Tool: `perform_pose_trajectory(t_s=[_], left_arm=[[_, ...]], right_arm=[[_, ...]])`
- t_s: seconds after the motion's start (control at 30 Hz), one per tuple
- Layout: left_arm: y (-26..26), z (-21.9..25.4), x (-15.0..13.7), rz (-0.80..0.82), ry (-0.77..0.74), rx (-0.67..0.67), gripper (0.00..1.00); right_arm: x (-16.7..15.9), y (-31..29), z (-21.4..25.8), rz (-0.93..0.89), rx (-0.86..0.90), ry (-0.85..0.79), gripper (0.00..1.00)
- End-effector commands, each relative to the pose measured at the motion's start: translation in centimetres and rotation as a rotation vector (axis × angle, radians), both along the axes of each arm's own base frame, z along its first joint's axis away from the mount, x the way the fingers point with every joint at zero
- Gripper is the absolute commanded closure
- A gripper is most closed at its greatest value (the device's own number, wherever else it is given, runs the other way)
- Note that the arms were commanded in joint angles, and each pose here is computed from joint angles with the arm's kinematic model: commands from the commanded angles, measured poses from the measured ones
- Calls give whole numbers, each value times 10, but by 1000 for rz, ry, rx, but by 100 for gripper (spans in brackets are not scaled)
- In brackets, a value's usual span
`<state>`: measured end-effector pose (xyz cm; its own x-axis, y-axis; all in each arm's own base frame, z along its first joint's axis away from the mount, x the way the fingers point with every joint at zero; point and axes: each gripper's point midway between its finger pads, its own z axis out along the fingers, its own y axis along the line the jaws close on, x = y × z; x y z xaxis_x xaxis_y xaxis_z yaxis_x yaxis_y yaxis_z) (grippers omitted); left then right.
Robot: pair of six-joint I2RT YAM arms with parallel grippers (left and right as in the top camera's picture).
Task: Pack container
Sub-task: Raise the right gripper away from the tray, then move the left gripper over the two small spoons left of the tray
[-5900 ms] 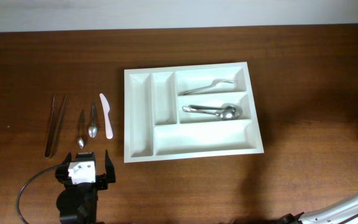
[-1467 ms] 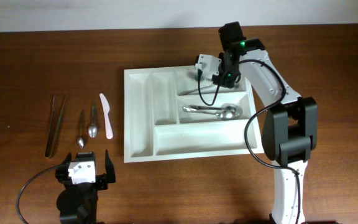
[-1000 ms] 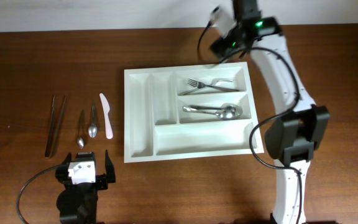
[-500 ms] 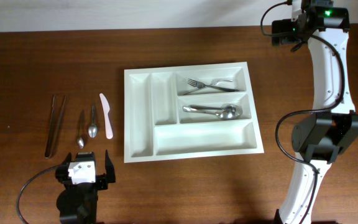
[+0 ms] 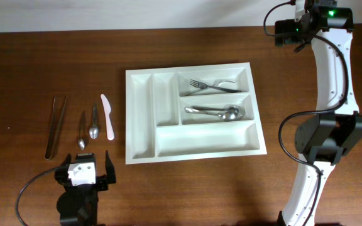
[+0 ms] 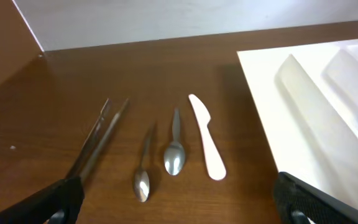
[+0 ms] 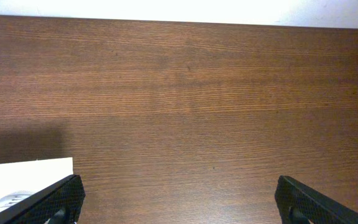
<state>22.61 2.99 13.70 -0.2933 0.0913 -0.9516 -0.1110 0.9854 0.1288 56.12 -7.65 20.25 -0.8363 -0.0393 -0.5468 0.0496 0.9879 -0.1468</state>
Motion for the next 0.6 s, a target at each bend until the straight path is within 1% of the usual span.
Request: perform_pose_trajectory(t_s=[0.0, 0.1, 0.2, 0.27, 0.37, 0.43, 0.57], left_arm=[[3, 1, 0, 11, -7, 27, 1], [0, 11, 4, -7, -53, 24, 1], [0, 26, 6, 6, -119, -29, 1], [4, 37, 3, 40, -130, -45, 1], [4, 58, 1, 40, -136, -44, 1], [5, 77, 2, 40, -131, -43, 1], [6, 102, 11, 38, -22, -8, 1]], right_arm=[[0, -5, 10, -22, -6, -22, 1], [0, -5, 10, -22, -6, -22, 1], [0, -5, 10, -22, -6, -22, 1], [0, -5, 10, -22, -5, -22, 1], [0, -5, 10, -22, -6, -23, 1], [0, -5, 10, -22, -6, -23, 1], [0, -5, 10, -22, -6, -22, 1]])
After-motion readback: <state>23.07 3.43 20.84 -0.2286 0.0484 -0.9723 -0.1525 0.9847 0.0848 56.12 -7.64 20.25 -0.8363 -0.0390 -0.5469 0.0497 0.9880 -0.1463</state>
